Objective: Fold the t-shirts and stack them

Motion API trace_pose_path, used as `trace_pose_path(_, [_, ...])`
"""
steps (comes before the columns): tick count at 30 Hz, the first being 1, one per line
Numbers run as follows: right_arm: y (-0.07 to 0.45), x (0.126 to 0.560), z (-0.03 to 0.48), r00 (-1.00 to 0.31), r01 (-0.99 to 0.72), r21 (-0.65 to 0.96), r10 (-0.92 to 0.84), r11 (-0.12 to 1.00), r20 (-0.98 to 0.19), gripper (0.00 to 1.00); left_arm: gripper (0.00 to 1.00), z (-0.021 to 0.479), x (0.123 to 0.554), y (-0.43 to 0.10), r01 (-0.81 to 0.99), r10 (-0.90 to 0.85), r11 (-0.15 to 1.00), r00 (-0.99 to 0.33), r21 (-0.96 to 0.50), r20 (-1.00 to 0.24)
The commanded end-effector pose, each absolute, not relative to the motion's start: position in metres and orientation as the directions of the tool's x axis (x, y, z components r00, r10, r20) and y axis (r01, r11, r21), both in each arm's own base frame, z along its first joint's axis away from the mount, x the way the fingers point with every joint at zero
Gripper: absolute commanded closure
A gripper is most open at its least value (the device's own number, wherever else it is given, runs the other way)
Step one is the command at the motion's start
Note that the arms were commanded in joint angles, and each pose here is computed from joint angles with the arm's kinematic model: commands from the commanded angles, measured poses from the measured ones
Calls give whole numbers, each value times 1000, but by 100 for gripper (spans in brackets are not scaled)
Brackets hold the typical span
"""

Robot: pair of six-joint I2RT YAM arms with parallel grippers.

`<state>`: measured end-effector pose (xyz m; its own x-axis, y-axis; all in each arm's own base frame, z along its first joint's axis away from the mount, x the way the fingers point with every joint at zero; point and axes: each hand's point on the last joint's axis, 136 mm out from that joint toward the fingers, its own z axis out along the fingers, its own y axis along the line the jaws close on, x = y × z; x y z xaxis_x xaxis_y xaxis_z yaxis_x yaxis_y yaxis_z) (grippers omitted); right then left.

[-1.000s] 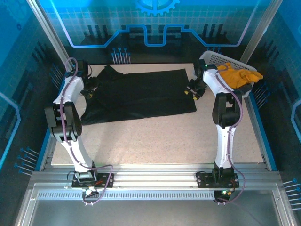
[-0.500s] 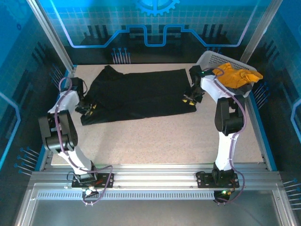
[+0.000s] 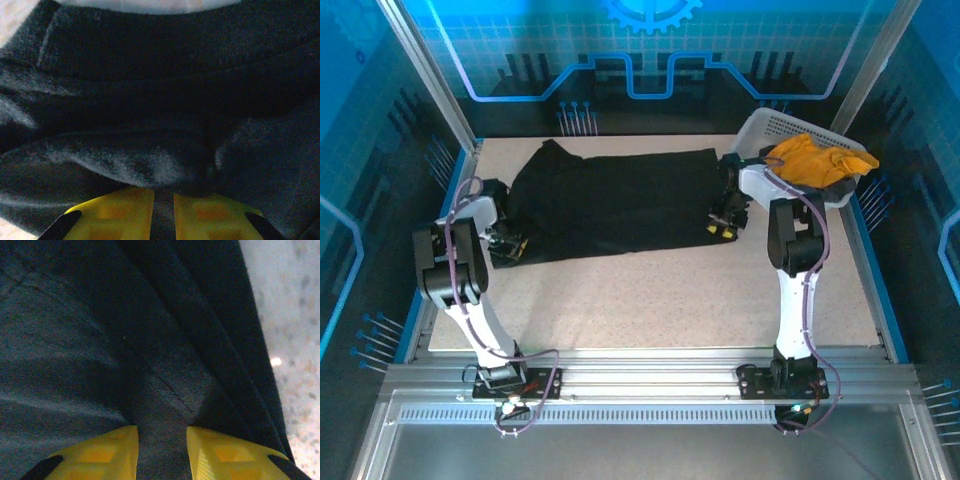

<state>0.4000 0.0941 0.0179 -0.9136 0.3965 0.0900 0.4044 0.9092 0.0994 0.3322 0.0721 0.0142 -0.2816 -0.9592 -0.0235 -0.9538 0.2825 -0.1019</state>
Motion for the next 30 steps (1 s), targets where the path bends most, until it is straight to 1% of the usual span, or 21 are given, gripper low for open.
trace_pose_path(1, [75, 349, 12, -892, 418, -4, 411, 909, 186, 65, 80, 12, 282, 63, -956, -956, 291, -292, 25, -32])
trace_pose_path(5, [65, 304, 14, -871, 448, -25, 442, 894, 214, 65, 79, 4, 240, 46, -962, -963, 269, -268, 48, 12])
trace_pose_path(11, [61, 235, 18, -827, 510, -39, 503, 859, 251, 63, 79, 4, 195, 33, -952, -958, 287, -288, 101, 8])
trace_pose_path(14, [57, 210, 22, -819, 522, -60, 519, 851, 246, 63, 79, 5, 181, 32, -953, -959, 283, -284, 109, 5])
trace_pose_path(17, [57, 197, 27, -813, 535, -53, 531, 843, 238, 63, 79, 14, 182, 38, -947, -951, 302, -308, 111, -34])
trace_pose_path(19, [55, 199, 33, -820, 536, -45, 533, 843, 210, 62, 78, 25, 191, 43, -947, -947, 307, -314, 97, -62])
trace_pose_path(20, [55, 206, 39, -829, 533, -29, 529, 846, 181, 61, 75, 34, 198, 44, -947, -944, 312, -318, 77, -83])
trace_pose_path(21, [54, 212, 46, -838, 528, -13, 524, 849, 152, 61, 70, 41, 204, 44, -946, -941, 320, -324, 56, -98])
trace_pose_path(22, [56, 224, 55, -853, 516, 23, 511, 856, 109, 59, 64, 50, 211, 42, -943, -936, 331, -333, 33, -113])
trace_pose_path(24, [68, 248, 75, -884, 465, 135, 466, 875, 27, 52, 59, 66, 226, 33, -938, -933, 345, -340, -21, -121])
trace_pose_path(25, [78, 260, 86, -902, 421, 203, 432, 884, -11, 47, 56, 71, 233, 24, -938, -936, 341, -334, -60, -110])
trace_pose_path(27, [98, 278, 102, -927, 335, 311, 370, 889, -59, 40, 50, 72, 242, 0, -941, -951, 310, -307, -137, -46])
trace_pose_path(28, [107, 283, 106, -937, 302, 348, 343, 887, -61, 39, 46, 69, 244, -13, -945, -959, 278, -282, -170, 3])
trace_pose_path(30, [118, 289, 110, -948, 272, 382, 314, 883, -52, 38, 44, 62, 250, -36, -950, -966, 222, -244, -220, 80])
